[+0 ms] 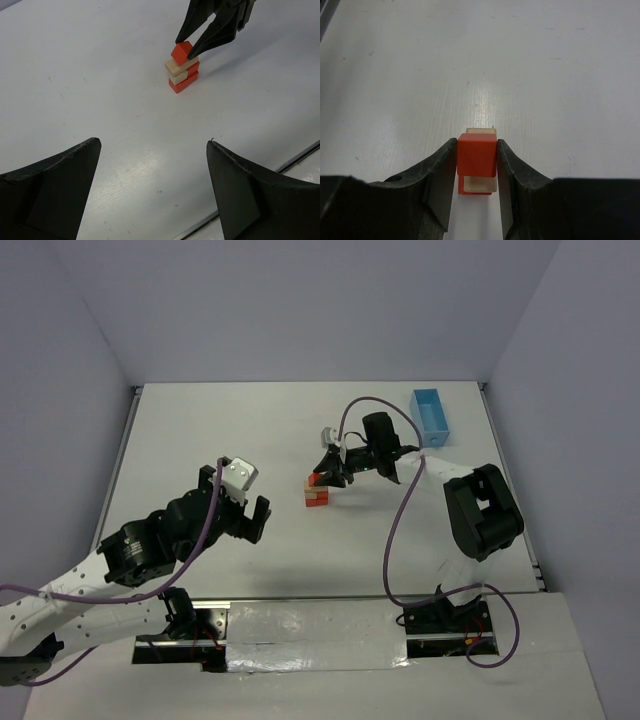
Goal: Build the wood block tower
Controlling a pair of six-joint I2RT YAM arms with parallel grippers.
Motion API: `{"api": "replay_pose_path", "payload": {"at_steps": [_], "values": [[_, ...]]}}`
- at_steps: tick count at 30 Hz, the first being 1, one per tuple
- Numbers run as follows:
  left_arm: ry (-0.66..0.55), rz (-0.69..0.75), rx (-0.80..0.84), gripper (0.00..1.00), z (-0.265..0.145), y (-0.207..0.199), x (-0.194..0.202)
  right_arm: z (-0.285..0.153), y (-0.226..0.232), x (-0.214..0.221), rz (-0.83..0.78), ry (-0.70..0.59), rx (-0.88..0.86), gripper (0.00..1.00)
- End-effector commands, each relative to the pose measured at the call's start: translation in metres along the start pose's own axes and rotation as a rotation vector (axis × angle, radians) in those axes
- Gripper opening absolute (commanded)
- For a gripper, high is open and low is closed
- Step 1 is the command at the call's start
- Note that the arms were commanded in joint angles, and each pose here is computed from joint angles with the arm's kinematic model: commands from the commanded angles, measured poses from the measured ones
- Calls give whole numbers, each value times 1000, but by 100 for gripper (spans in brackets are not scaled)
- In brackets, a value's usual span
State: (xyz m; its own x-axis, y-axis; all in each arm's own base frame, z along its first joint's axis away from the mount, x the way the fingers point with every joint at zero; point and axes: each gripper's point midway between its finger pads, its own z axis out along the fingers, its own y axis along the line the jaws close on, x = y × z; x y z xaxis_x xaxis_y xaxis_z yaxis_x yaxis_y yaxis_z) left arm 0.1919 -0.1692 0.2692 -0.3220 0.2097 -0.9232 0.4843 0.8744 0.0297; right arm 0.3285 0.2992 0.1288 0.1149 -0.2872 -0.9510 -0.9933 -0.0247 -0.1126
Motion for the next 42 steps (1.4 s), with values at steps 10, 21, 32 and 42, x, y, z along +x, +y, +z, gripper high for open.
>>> {"api": "replay_pose_path", "payload": {"at_steps": [10,21,32,42], "values": [[-52,-10,21,100,-3,-1,-12,-1,-14,-6,-16,15,15,13],[-52,-8,34,100,-3,-3,-12,0,-15,-2,-2,36,15,15],[-55,-4,48,100,-4,-6,-12,4,-16,1,9,57,9,15],[-55,-1,56,100,-3,-7,-13,8,-15,3,3,76,4,17]]}}
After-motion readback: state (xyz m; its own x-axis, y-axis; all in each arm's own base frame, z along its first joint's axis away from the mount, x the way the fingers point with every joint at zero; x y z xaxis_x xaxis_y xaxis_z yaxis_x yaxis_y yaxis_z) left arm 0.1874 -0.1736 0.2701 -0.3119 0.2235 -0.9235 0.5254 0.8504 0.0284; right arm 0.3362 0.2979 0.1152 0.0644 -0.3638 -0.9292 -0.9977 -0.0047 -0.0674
